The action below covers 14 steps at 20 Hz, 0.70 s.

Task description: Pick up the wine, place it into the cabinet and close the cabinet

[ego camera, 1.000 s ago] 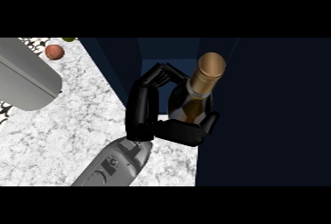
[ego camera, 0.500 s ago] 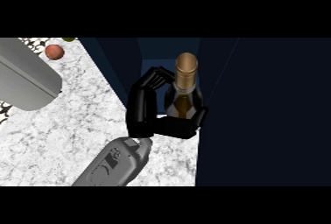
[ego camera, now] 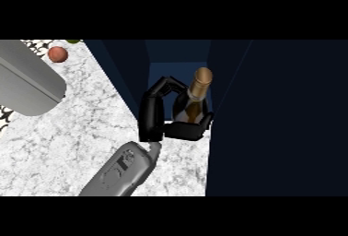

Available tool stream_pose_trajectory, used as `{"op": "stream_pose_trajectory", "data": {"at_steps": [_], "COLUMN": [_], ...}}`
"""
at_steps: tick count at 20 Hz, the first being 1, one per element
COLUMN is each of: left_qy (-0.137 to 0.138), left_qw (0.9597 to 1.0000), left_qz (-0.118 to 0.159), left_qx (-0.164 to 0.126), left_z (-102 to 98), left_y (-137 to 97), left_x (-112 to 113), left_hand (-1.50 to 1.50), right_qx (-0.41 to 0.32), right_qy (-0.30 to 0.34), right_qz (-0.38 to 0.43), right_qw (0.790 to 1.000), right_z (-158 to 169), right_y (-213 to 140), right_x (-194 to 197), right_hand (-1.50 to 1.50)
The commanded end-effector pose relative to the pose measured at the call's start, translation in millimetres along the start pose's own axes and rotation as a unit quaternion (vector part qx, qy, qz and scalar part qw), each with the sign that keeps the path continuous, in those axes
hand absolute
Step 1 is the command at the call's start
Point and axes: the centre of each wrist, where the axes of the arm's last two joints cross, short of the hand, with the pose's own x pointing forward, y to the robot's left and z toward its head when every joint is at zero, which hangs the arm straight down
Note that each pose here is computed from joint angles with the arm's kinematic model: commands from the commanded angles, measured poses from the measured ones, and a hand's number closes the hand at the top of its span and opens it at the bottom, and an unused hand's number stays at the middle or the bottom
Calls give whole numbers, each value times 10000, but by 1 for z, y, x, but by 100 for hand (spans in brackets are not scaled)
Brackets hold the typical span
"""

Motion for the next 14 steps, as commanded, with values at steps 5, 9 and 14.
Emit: {"op": "stream_pose_trajectory", "data": {"at_steps": [5, 9, 14], "left_qy": [-118, -151, -171], "left_qw": [9996, 9995, 9992], "left_qz": [-190, -97, -44], "left_qx": [154, 244, 357], "left_z": [8, -10, -21], "left_y": [5, 22, 28], "left_x": [-30, -21, -30], "left_hand": [150, 150, 150], "right_qx": [120, -40, -16], "right_qy": [-345, -344, -331], "right_qz": [4, -72, -77], "right_qw": [9993, 9994, 9994], "right_z": [17, 19, 17], "right_y": [-2, -3, -5], "right_x": [25, 16, 17], "right_hand": [-150, -150, -150]}}
